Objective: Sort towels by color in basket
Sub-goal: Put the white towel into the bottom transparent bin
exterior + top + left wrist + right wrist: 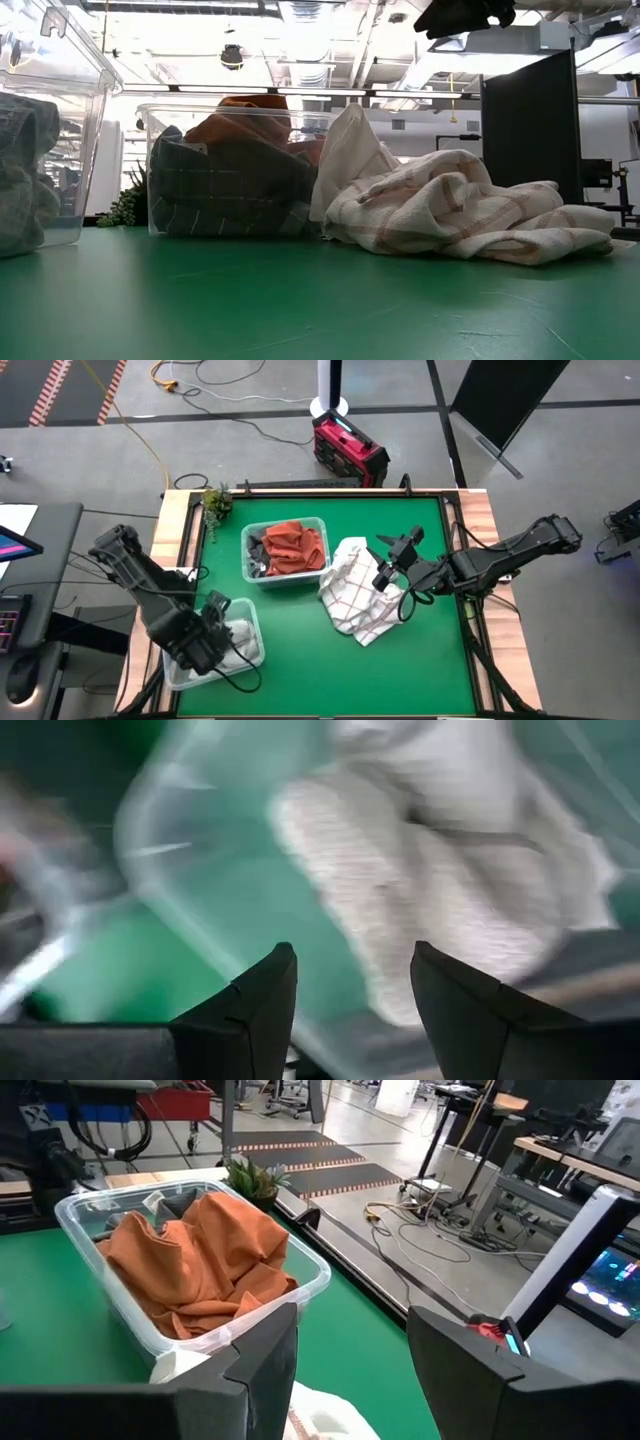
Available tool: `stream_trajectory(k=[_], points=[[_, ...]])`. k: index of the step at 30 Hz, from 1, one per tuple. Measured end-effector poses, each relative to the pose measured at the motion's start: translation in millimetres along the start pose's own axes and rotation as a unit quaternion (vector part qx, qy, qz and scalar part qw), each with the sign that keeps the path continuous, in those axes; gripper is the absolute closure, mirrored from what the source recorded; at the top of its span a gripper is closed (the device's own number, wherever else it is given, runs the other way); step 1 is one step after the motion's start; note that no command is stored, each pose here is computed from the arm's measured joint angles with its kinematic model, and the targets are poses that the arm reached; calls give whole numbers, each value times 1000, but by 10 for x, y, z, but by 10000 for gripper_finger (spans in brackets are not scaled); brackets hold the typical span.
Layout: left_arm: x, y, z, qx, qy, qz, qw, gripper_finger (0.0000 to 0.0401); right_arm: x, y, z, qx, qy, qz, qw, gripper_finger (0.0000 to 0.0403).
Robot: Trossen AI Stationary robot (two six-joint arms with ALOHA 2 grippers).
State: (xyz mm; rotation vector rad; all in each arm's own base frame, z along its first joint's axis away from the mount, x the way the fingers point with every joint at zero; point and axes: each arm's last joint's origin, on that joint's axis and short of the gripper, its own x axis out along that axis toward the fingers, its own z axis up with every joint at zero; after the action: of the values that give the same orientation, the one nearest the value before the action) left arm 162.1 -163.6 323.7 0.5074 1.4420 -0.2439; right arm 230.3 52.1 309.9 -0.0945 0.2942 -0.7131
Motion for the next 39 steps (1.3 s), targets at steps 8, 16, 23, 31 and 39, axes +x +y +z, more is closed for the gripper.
stream_trajectory(k=[8,16,23,31,39], points=[[-43,386,240,-86,-106,134,982,220,46,19,-58,-11,39,75,996,184],[127,1203,567,-170,-212,167,948,230,345,107,-320,-57,133,85,986,184],[122,1757,681,-196,-295,193,915,231,319,39,-389,-57,183,105,976,184],[558,2089,978,-160,-267,213,926,231,256,124,-453,-52,204,123,970,184],[922,2232,1331,-113,-221,214,945,231,192,183,-475,-48,207,132,968,184]])
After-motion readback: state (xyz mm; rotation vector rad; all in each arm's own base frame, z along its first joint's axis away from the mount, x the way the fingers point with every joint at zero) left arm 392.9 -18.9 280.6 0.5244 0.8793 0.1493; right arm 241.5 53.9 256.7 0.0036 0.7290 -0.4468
